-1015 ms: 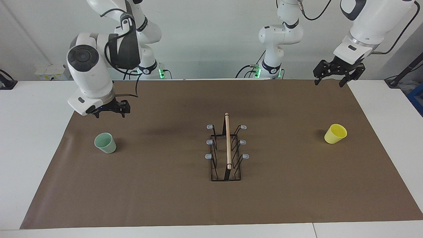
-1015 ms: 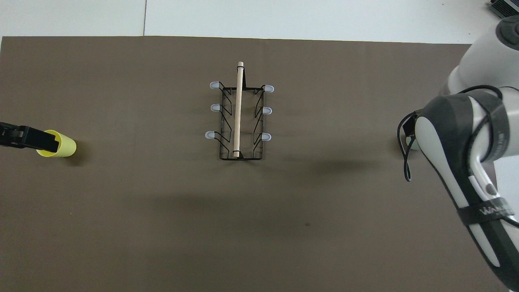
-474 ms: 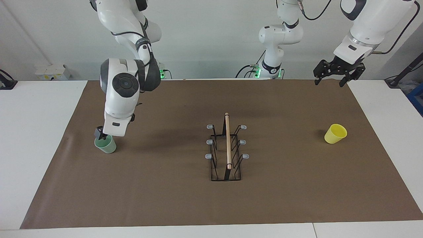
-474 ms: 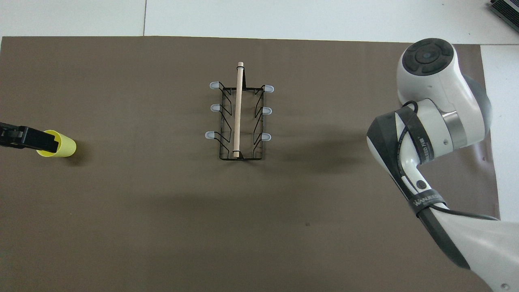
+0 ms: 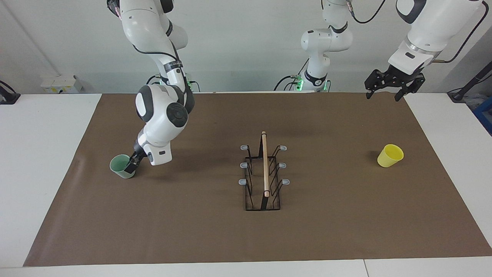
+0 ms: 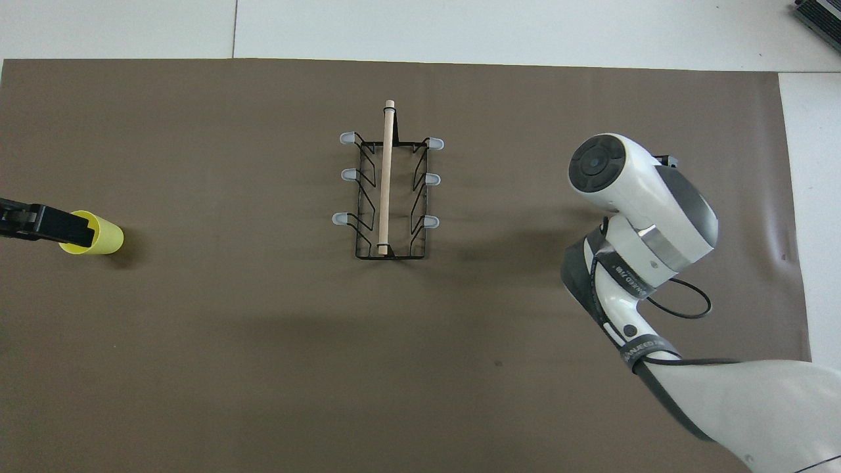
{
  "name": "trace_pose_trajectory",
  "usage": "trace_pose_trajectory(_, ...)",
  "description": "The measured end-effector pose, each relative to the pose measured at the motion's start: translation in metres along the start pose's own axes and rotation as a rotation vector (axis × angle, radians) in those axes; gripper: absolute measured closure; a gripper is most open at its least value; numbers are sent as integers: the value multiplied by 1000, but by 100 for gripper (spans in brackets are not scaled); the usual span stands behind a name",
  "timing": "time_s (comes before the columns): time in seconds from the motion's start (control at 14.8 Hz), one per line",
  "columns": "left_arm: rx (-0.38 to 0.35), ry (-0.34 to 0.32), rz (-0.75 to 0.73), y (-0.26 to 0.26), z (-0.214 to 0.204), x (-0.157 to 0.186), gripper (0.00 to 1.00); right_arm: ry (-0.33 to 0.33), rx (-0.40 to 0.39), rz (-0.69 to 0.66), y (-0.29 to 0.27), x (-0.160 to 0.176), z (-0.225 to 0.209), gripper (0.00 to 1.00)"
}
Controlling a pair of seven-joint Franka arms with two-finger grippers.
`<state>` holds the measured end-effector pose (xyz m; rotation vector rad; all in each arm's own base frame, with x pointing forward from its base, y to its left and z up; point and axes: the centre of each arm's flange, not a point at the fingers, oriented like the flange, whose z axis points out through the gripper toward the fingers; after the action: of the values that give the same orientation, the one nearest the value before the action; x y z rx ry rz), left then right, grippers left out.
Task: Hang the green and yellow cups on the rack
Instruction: 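Move the right gripper over the pale green cup, then close the right gripper on the pale green cup's rim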
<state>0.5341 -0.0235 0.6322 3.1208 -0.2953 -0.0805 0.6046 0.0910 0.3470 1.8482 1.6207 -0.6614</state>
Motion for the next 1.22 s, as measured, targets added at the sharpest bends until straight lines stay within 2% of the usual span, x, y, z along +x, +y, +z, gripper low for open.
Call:
trace_pose_trajectory(0.14, 0, 0, 0, 0, 0, 0, 0, -98, -63, -114, -18, 35, 1, 0)
trace_pose_trajectory(0.27, 0, 0, 0, 0, 0, 0, 0, -169, -97, -191, -28, 58, 14, 0)
trace_pose_trajectory(0.47, 0, 0, 0, 0, 0, 0, 0, -242, -120, -198, -32, 72, 44, 0)
trace_pose_trajectory(0.88, 0, 0, 0, 0, 0, 0, 0, -291, -122, -155, -39, 66, 77, 0)
trace_pose_trajectory(1.22, 0, 0, 0, 0, 0, 0, 0, -274, -164, -161, -32, 54, 98, 0)
